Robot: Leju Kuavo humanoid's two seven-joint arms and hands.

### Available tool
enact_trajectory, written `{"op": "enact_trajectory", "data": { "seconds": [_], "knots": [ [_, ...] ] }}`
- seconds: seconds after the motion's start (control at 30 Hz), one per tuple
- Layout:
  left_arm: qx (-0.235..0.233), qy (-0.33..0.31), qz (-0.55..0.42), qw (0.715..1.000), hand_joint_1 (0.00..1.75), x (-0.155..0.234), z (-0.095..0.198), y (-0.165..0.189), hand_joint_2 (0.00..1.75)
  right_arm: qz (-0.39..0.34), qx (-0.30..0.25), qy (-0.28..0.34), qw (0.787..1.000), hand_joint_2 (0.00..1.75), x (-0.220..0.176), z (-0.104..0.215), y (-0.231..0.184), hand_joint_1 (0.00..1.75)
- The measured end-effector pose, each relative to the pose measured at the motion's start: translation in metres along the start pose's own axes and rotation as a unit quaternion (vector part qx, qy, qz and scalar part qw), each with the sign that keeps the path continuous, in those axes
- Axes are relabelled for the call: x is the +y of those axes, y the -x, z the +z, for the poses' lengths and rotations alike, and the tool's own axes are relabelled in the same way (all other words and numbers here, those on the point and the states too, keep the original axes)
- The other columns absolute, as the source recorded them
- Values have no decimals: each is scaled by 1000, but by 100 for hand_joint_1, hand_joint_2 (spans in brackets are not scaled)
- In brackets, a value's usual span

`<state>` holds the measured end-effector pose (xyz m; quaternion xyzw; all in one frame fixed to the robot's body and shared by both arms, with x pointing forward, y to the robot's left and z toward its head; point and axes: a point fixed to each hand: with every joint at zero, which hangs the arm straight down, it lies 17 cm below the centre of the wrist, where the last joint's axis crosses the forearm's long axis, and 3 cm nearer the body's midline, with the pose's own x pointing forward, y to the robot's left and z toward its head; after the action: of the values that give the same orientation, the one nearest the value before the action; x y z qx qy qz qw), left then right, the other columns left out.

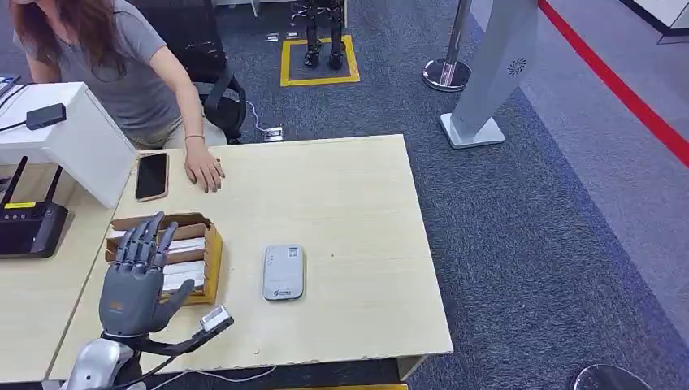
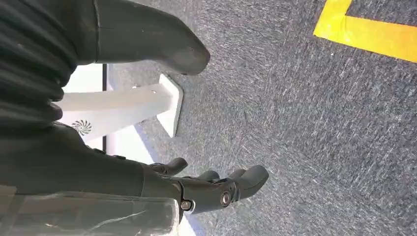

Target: Pass the card to the sensor for recognition and then transmit it.

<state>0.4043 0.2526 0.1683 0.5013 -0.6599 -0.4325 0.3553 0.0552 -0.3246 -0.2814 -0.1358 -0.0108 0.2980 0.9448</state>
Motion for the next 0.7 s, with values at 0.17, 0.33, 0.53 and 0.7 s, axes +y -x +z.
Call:
{"op": "enact_trajectory", "data": {
  "seconds": [0.17, 0.33, 0.53, 0.7],
  "knots": [
    [11, 14, -18, 1000, 0, -4, 16, 7, 175, 7, 1, 0, 1000, 175, 1, 0, 0, 0],
    [22, 31, -33, 999, 0, -9, 33, 18, 175, 12, 3, -1, 1000, 175, 3, 1, 1, 0],
    [35, 53, -39, 997, 0, -19, 50, 26, 175, 13, 4, -1, 1000, 175, 3, 1, 1, 0],
    [47, 58, -47, 996, 0, -21, 56, 33, 175, 14, 4, -4, 1000, 175, 5, 1, 0, 0]
  ]
}}
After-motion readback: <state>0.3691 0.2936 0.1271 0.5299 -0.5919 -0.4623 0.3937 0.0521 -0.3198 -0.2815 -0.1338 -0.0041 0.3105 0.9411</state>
